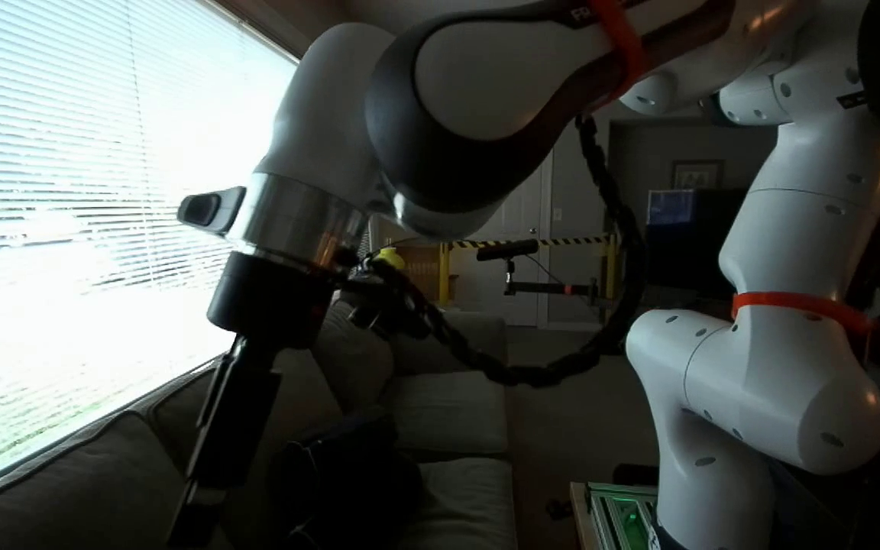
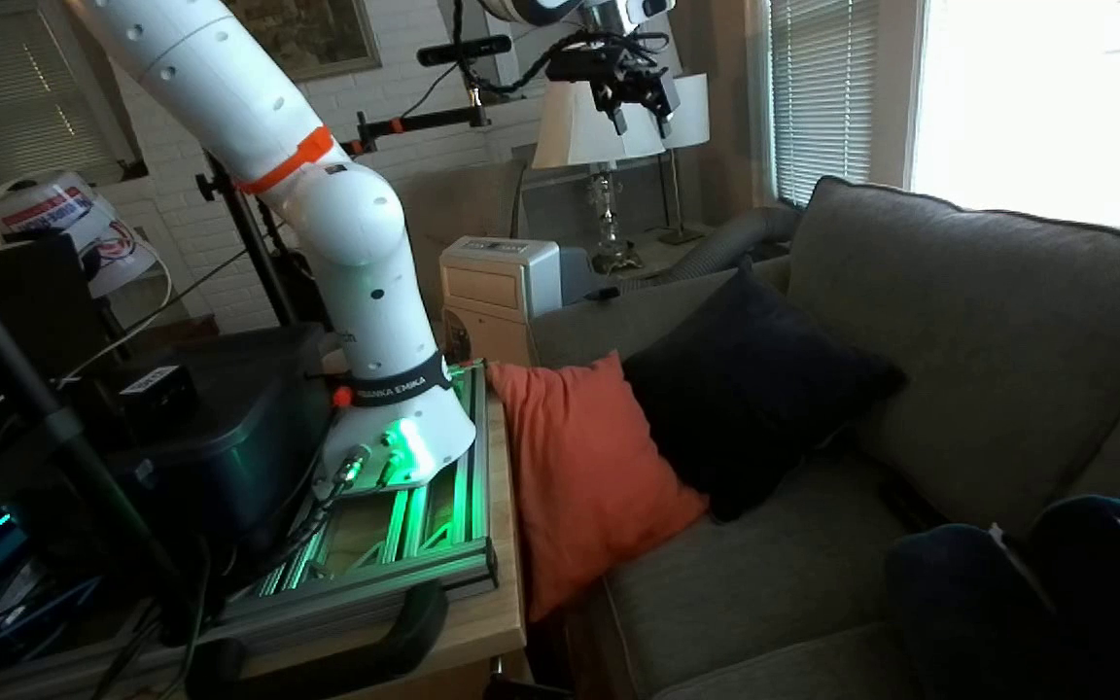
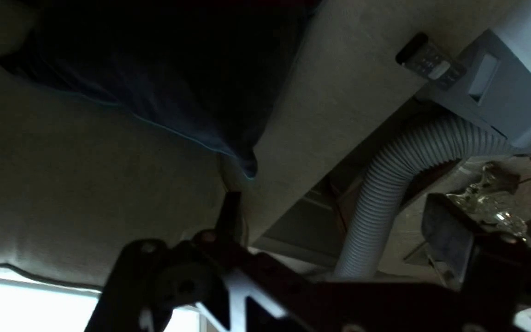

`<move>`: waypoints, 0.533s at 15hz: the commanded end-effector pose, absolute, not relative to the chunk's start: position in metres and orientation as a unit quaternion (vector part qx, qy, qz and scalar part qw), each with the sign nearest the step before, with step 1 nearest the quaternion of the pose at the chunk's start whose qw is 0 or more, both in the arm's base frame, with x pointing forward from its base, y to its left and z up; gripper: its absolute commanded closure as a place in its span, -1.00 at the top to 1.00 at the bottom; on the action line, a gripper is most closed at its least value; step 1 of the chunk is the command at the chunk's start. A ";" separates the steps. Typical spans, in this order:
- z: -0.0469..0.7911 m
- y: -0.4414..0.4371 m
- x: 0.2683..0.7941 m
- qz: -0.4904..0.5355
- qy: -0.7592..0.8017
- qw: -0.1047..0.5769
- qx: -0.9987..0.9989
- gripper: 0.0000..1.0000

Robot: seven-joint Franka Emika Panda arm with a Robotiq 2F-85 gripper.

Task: Put the remote control on the backrest of the sofa.

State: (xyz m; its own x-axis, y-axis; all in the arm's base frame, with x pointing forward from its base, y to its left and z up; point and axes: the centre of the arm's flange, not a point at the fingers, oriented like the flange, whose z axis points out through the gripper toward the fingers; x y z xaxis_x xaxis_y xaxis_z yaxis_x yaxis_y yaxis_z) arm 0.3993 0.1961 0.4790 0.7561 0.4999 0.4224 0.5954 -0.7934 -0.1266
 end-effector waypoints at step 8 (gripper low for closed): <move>0.430 0.346 0.383 -0.269 -0.473 0.282 -0.790 1.00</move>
State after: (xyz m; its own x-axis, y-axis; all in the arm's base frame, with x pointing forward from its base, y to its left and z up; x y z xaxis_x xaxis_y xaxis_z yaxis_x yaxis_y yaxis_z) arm 0.3878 0.3239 0.4436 0.4946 0.6002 0.6286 0.8415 -0.5116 -0.1737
